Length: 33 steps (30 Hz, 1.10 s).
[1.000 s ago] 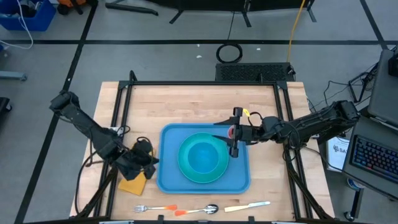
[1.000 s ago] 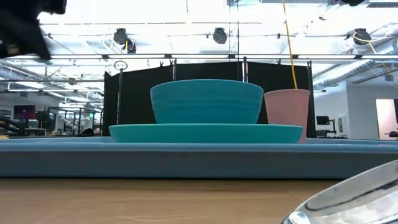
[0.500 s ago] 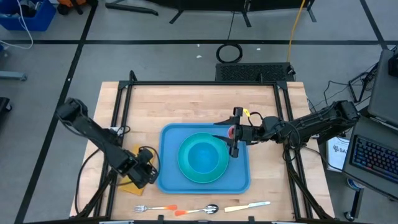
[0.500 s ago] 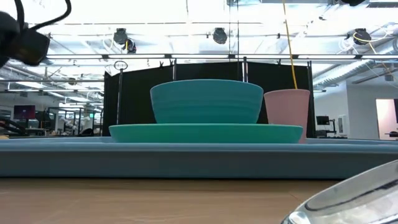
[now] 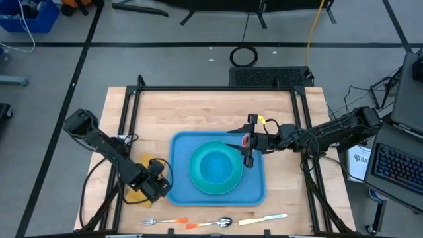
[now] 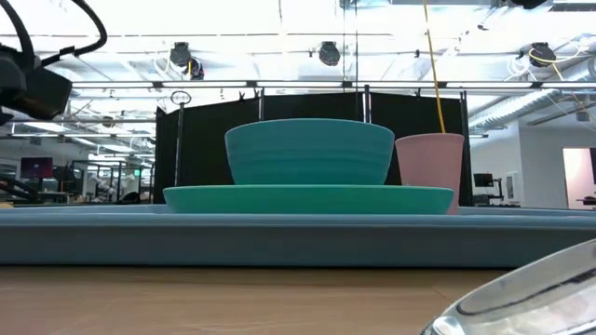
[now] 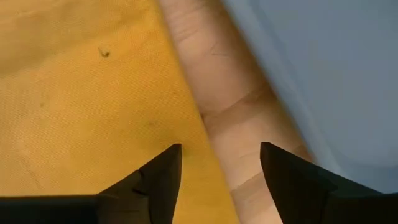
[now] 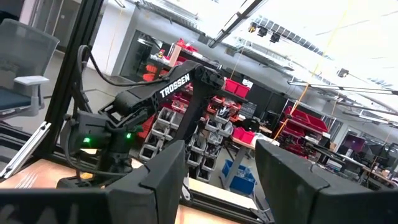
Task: Set up tray
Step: Put the yellow napkin to the left of the blue tray
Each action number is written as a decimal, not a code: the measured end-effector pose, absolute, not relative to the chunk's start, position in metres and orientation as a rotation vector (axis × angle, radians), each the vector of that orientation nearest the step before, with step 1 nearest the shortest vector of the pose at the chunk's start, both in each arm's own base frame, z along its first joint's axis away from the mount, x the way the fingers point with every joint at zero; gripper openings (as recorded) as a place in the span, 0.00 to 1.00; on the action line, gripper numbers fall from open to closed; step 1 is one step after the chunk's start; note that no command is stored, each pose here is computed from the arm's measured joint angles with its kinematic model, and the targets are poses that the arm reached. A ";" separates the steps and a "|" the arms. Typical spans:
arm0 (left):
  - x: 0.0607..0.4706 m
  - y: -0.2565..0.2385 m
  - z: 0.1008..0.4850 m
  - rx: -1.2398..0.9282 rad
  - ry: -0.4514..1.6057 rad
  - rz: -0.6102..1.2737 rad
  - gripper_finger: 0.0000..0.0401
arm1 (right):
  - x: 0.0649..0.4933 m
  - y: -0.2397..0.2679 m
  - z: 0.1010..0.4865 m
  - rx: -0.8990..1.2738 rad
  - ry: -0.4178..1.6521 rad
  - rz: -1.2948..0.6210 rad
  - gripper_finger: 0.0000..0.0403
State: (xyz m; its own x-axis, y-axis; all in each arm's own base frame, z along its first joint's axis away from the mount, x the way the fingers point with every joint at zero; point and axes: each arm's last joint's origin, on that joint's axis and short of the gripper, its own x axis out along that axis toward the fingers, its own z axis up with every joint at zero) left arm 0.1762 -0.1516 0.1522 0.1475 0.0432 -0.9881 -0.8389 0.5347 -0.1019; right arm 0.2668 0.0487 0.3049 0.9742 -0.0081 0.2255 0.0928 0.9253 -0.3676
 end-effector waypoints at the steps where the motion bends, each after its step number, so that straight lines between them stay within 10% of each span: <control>1: 0.176 -0.152 0.151 -0.791 1.273 0.744 0.55 | 0.267 0.049 0.305 -0.386 -0.223 -0.052 0.46; 16: 0.181 -0.154 0.132 -0.711 1.338 0.789 0.42 | 0.267 0.049 0.305 -0.386 -0.222 -0.052 0.46; 33: 0.181 -0.152 0.131 -0.649 1.318 0.768 0.03 | 0.267 0.049 0.304 -0.390 -0.219 -0.053 0.46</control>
State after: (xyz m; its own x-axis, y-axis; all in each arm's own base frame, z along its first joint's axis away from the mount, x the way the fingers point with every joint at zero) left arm 0.1805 -0.1523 0.1308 0.0799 0.1228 -0.9892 -0.7999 0.6001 0.0099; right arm 0.2670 0.0486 0.3045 0.9750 -0.0089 0.2218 0.0929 0.9239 -0.3713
